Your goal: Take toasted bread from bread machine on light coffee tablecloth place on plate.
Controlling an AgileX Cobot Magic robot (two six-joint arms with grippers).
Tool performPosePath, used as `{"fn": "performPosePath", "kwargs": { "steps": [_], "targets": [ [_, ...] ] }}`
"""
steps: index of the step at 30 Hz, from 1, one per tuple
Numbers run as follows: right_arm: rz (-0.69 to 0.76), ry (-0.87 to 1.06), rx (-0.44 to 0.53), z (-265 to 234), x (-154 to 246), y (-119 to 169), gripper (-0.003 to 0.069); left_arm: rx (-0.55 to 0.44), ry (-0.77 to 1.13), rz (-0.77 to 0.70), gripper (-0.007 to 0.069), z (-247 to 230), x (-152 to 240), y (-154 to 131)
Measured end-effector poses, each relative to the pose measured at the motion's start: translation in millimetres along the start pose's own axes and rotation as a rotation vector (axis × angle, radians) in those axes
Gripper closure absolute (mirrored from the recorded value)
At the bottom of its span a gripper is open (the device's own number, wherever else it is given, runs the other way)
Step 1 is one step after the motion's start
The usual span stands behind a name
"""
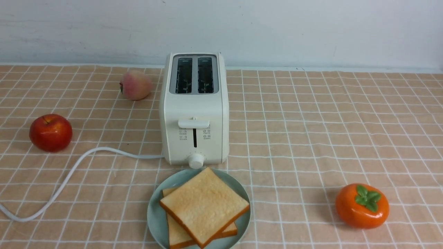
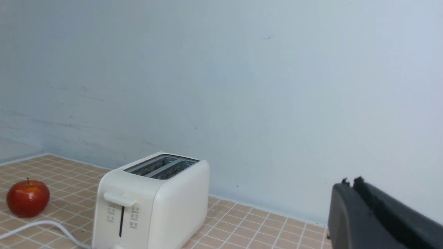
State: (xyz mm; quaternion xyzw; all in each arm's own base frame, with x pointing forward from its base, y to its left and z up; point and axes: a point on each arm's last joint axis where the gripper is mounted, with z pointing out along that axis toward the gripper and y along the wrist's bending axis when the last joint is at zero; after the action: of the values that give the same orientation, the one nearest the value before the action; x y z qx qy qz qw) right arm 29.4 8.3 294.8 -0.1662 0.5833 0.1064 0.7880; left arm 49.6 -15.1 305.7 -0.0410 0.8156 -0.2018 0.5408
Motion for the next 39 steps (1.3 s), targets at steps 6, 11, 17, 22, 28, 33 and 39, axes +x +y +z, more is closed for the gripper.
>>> {"fn": "performPosePath", "kwargs": {
  "steps": [6, 11, 17, 22, 28, 33, 39],
  "targets": [
    [-0.039, -0.005, 0.003, 0.0, -0.4, -0.3, 0.0650, -0.006, 0.013, 0.000, 0.0639, 0.0, 1.2, 0.5],
    [-0.038, -0.005, 0.003, 0.0, -0.4, -0.3, 0.0644, -0.009, 0.020, 0.003, 0.0639, 0.7, 2.5, 1.1],
    [-0.039, -0.005, 0.003, 0.0, -0.4, -0.3, 0.0638, -0.030, -0.158, 0.031, 0.0639, 4.3, 25.5, 15.0],
    [-0.039, -0.005, 0.003, 0.0, -0.4, -0.3, 0.0634, -0.083, -0.294, 0.028, 0.0638, 30.6, 77.2, 43.2],
    [-0.038, -0.006, 0.002, 0.0, -0.4, -0.2, 0.0624, -0.163, -0.145, 0.016, 0.0634, 44.5, 109.3, 59.0],
    [-0.041, -0.007, 0.002, 0.0, -0.5, -0.2, 0.0620, -0.181, -0.093, 0.010, 0.0629, 44.9, 114.3, 60.8],
    [-0.041, -0.007, 0.002, 0.0, -0.5, -0.2, 0.0610, -0.183, -0.090, 0.010, 0.0625, 44.9, 114.5, 60.9]
  ]
}}
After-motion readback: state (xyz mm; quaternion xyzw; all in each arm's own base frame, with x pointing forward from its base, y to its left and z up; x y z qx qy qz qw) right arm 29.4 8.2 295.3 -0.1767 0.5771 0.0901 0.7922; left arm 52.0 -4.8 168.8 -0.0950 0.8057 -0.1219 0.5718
